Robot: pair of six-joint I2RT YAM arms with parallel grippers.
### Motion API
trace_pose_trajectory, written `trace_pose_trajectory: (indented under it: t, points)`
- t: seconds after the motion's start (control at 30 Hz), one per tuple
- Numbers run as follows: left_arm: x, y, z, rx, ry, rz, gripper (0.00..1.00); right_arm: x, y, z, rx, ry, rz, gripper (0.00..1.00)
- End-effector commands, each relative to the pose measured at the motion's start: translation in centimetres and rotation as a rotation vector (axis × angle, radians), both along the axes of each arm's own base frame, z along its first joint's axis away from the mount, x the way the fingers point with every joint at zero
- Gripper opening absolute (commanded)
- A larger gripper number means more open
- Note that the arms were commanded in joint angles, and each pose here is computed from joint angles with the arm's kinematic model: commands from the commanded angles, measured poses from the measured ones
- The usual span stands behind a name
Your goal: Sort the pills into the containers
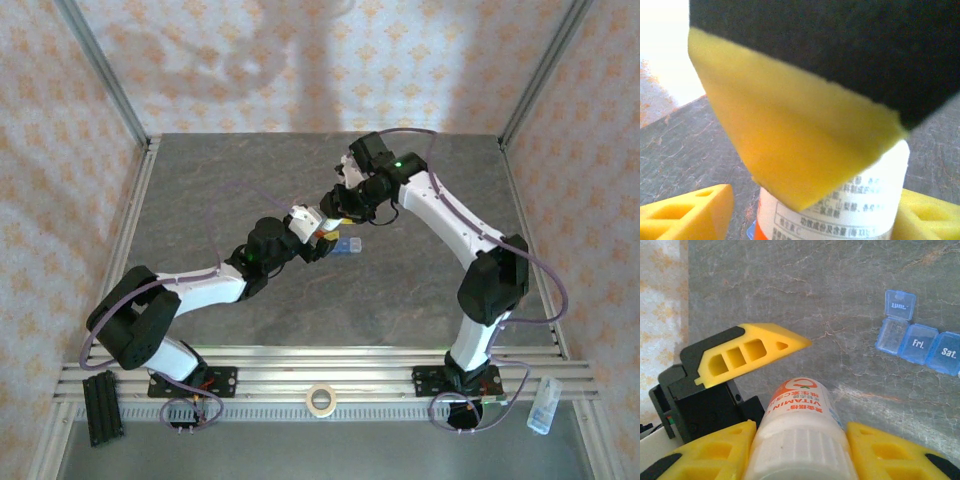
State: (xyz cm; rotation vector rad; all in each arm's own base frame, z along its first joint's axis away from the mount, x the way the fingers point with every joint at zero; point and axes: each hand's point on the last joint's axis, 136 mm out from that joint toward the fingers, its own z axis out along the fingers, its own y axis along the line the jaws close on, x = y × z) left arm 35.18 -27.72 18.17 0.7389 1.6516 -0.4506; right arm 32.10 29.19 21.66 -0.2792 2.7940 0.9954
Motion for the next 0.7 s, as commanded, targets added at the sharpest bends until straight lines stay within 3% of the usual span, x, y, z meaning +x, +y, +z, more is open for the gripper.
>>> trace_pose_trajectory:
  t: [0.0,0.67]
  points:
    - [0.05,-0.45,0.03,-0.012,0.002,-0.011,0.68,-0.12,-0.09,1.85,0.045,-0.037,-0.008,0.34]
    - [0.45,-0.86,0.34,-0.021,-0.004,-0.015,0.66,-0.34,-0.03,1.33,0.055,-0.018,-0.015,0.34]
